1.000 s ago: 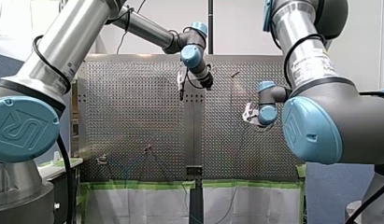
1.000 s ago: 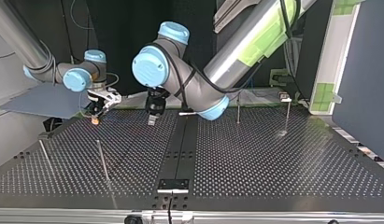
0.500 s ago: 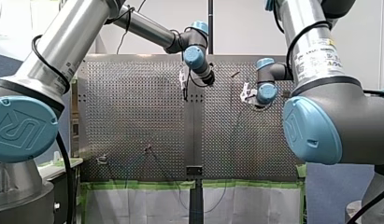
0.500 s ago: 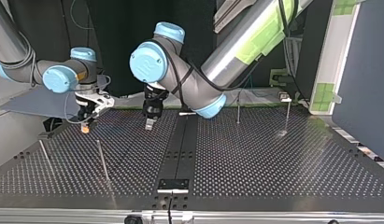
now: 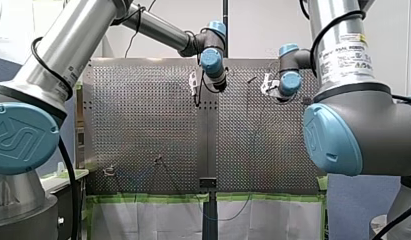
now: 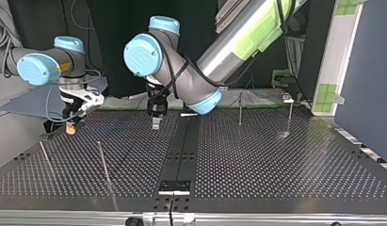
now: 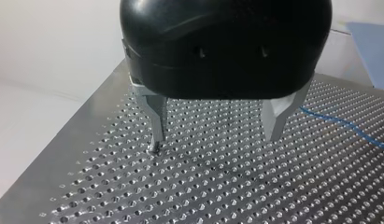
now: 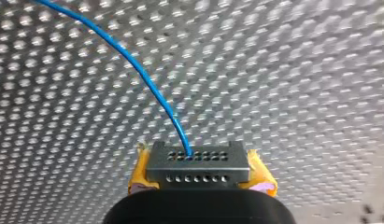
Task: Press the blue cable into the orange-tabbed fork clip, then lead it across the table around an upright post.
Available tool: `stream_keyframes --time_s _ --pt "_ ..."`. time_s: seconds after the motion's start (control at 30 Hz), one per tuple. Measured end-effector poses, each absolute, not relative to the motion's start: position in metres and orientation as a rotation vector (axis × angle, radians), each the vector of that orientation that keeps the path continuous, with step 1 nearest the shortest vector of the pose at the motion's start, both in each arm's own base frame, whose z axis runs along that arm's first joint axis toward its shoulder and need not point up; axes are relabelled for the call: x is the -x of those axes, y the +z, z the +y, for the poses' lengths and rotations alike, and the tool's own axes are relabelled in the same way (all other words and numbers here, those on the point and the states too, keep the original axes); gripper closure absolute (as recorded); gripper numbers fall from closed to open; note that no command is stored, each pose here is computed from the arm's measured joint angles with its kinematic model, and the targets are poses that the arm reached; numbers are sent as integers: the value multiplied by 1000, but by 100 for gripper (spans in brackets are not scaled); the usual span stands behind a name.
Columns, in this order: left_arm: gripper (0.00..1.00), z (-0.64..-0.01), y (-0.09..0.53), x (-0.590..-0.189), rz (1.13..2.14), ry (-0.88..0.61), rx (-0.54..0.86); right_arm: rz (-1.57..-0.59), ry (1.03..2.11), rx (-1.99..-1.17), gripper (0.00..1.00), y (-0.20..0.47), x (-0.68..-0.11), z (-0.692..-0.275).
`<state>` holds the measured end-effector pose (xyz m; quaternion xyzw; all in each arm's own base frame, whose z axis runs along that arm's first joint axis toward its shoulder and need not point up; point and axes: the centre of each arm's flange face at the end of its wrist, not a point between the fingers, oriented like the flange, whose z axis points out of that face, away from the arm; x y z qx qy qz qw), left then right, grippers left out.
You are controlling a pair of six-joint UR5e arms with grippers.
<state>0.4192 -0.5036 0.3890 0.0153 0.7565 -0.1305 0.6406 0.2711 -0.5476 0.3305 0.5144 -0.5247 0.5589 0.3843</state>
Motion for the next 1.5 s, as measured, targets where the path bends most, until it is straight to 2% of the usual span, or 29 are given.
stream_keyframes --time_s 0.27,0.63,0.77,1.1,1.5 --pt "1 -513 391 -408 1708 -342 22 -1272 1473 -1266 100 384 -272 -528" --pt "1 -526 391 -396 1708 -405 9 -1203 1539 -1169 100 455 -259 -503" --pt "1 -526 391 -396 1707 -408 8 -1195 1532 -1166 100 465 -254 -490" --pt "1 -527 391 -395 1709 -422 14 -1209 1419 -1200 100 445 -248 -476" --pt "1 -545 394 -389 1689 -619 36 -1173 1449 -1213 100 459 -255 -463"
